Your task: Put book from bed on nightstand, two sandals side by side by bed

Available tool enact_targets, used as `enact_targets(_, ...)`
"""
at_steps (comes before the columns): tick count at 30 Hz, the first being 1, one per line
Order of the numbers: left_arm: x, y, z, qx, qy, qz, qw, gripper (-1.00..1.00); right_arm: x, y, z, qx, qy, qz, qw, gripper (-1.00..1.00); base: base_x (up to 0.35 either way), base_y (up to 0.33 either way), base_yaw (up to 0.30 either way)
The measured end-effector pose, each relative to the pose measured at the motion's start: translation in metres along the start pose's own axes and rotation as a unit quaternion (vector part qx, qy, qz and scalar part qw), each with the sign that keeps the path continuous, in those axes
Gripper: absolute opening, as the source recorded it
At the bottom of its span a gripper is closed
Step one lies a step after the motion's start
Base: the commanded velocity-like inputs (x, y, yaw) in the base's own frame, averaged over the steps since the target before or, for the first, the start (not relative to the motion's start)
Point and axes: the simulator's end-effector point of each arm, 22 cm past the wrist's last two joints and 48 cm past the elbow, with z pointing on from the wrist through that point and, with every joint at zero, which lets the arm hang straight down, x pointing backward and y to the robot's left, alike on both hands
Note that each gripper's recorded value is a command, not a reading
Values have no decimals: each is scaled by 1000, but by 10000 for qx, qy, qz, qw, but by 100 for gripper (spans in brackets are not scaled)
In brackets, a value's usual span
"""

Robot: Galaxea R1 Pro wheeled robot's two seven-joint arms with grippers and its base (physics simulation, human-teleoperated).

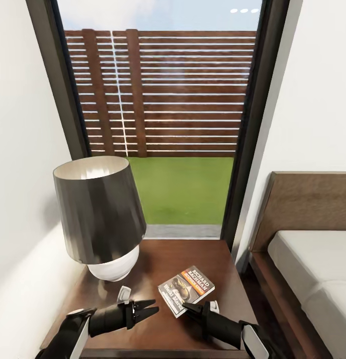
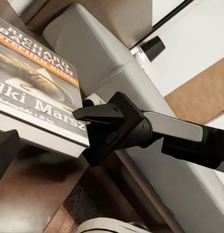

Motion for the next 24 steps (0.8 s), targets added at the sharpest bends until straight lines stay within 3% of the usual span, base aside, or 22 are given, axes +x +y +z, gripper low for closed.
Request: enact_targets(24, 3, 4, 0, -14, 8, -61, 10000, 100, -1, -6, 0, 31, -1, 54, 10000, -100, 0, 0, 0)
